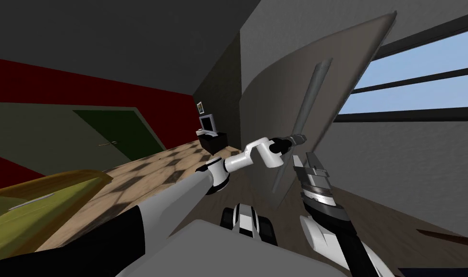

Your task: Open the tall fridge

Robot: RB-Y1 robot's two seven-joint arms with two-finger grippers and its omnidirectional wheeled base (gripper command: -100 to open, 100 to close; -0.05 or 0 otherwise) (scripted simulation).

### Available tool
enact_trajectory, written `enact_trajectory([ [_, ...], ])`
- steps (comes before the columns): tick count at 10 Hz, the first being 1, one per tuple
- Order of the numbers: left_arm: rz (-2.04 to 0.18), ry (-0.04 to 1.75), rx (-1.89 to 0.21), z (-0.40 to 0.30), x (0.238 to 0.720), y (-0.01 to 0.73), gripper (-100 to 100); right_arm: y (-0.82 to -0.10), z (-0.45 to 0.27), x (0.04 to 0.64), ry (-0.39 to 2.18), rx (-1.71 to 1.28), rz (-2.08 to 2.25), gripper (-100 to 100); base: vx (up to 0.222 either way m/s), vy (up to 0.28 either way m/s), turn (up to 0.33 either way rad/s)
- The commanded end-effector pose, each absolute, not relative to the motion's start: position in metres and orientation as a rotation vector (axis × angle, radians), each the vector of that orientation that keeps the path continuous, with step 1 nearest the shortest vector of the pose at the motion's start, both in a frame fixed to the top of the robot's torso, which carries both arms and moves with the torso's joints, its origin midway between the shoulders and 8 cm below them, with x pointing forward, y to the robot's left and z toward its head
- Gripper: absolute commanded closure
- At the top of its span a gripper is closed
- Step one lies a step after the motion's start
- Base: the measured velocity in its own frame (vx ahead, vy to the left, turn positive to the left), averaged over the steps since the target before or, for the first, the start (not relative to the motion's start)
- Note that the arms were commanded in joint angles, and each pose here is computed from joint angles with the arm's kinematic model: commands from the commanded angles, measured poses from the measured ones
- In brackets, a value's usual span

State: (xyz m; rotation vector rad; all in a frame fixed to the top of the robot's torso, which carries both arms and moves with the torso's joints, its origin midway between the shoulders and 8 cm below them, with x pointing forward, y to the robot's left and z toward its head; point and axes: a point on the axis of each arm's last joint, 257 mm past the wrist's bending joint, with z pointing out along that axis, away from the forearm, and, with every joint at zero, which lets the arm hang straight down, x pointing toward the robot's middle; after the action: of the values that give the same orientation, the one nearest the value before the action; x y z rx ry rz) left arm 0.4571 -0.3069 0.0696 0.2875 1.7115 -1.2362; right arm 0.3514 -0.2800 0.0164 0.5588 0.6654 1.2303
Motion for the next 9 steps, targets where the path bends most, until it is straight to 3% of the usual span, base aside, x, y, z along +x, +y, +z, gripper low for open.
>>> enact_trajectory([
  [1, -1.290, 1.704, 0.340, 0.074, 0.430, -0.319, 100, -0.280, 0.016, 0.351, 0.665, 0.559, 1.230, 0, 0.054, 0.257, -0.025],
  [6, -1.398, 1.700, 0.465, 0.077, 0.366, -0.345, 100, -0.282, 0.016, 0.349, 0.662, 0.561, 1.227, 0, 0.050, 0.293, -0.045],
  [9, -1.425, 1.700, 0.497, 0.077, 0.349, -0.350, 100, -0.280, 0.018, 0.339, 0.650, 0.535, 1.231, 0, 0.038, 0.188, -0.025],
])
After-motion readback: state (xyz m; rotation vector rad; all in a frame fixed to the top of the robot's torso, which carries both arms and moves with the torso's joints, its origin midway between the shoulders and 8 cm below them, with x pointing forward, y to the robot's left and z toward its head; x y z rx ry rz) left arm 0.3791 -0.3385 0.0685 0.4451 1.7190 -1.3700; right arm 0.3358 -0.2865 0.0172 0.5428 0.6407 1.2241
